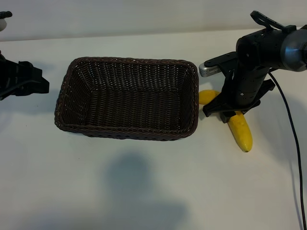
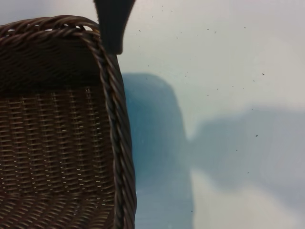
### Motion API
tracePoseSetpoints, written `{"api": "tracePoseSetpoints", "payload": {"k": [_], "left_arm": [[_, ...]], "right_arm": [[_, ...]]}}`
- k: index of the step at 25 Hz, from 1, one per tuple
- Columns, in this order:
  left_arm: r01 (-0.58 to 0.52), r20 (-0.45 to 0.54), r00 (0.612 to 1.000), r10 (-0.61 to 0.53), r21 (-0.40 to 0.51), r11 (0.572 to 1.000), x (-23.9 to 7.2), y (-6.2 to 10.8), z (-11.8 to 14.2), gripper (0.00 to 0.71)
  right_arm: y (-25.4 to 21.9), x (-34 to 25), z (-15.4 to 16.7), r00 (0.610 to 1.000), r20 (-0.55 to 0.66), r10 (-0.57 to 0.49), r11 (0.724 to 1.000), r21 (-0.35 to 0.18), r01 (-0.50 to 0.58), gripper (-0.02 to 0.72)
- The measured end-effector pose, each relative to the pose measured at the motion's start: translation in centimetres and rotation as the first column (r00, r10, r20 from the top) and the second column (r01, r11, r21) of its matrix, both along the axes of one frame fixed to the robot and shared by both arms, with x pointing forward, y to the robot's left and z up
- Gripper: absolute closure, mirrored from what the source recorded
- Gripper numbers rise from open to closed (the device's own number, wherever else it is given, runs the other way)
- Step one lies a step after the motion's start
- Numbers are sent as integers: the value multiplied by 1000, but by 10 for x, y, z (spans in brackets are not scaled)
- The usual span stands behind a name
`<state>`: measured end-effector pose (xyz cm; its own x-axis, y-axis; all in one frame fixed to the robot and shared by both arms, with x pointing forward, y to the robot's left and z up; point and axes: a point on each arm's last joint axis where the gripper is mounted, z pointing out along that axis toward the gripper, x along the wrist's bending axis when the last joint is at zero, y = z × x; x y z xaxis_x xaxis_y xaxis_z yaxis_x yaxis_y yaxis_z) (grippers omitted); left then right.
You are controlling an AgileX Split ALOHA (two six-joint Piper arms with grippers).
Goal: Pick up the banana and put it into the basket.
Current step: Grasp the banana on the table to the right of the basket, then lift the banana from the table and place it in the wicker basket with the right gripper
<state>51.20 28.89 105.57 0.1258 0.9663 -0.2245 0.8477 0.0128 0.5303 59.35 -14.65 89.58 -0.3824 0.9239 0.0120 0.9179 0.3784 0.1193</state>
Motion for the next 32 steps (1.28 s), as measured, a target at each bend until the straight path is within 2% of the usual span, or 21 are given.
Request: {"api": "tracePoseSetpoints", "payload": {"k": [5,10,13,20,26,29,32], "left_arm": [[0,0,1000,0,0,1000,0,0,0,110],[0,0,1000,0,0,1000,0,0,0,110],[0,0,1000,0,0,1000,0,0,0,110],[0,0,1000,0,0,1000,0,0,0,110],[0,-1,1000,0,-1,1000,0,0,0,111],[-1,-1,1000,1,-2,1000,0,0,0,111],[-1,-1,1000,1,-2,1000,0,0,0,111]], "right_arm": [[-1,0,2,1000,8,-14,1000,-6,14,288],[-8,3,17,997,79,-20,998,-62,25,288],[-12,5,32,991,134,-29,995,-86,41,288],[-24,12,89,972,214,-94,991,-74,111,288],[-24,5,146,956,282,-84,996,-3,89,289],[-17,-3,156,965,259,-43,997,72,25,289],[-5,-8,157,973,231,27,985,158,-64,289]]}}
